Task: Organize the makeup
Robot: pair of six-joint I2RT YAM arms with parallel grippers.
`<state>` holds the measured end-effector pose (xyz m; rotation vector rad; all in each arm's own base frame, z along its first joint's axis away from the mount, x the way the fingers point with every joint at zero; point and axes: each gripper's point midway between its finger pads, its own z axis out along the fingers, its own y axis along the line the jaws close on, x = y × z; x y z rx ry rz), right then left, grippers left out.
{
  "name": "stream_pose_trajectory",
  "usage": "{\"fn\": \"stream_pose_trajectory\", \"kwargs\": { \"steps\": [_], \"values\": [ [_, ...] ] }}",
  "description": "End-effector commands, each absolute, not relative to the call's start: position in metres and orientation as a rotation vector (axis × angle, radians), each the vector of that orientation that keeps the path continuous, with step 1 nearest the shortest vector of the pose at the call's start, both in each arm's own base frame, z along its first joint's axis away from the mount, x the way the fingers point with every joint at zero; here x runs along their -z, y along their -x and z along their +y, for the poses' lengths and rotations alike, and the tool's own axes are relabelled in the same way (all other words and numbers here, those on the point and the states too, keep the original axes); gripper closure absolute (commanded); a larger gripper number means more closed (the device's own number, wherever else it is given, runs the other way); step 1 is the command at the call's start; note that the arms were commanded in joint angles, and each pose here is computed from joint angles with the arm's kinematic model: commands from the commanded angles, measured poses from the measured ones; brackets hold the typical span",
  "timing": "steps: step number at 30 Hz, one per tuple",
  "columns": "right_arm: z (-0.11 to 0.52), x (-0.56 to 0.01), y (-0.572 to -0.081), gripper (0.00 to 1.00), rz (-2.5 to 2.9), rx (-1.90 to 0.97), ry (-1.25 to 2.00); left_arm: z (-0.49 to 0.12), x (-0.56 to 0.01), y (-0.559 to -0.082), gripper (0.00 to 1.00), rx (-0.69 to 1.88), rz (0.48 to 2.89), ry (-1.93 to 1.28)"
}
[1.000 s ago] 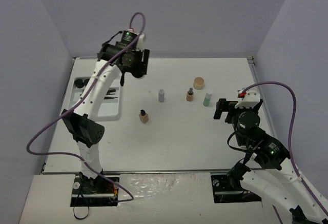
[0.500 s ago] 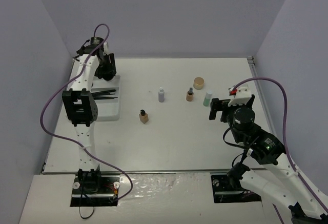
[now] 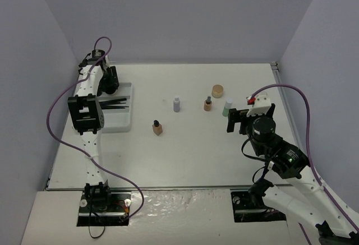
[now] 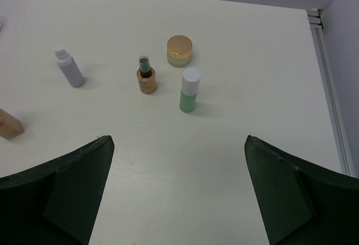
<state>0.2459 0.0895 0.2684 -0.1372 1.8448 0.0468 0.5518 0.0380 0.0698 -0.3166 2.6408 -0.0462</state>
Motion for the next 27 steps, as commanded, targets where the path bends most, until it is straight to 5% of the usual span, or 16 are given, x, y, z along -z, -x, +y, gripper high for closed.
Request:
{"fn": "stream_pose_trajectory", "kwargs": {
  "steps": [1,12,27],
  "values": [
    [0.094,-0.278,-0.255,0.00,1.808,-0.063,0.101,0.057,-0.108,-0.564,0.89,-0.046,2.533,0.302],
    [0.098,-0.282,-0.257,0.00,1.806,-0.073,0.108,0.077,-0.089,-0.555,0.82,-0.095,2.579,0.358],
    [0.105,-0.288,-0.259,0.00,1.807,-0.102,0.118,0.074,-0.102,-0.555,0.40,-0.067,2.550,0.354]
  ]
}}
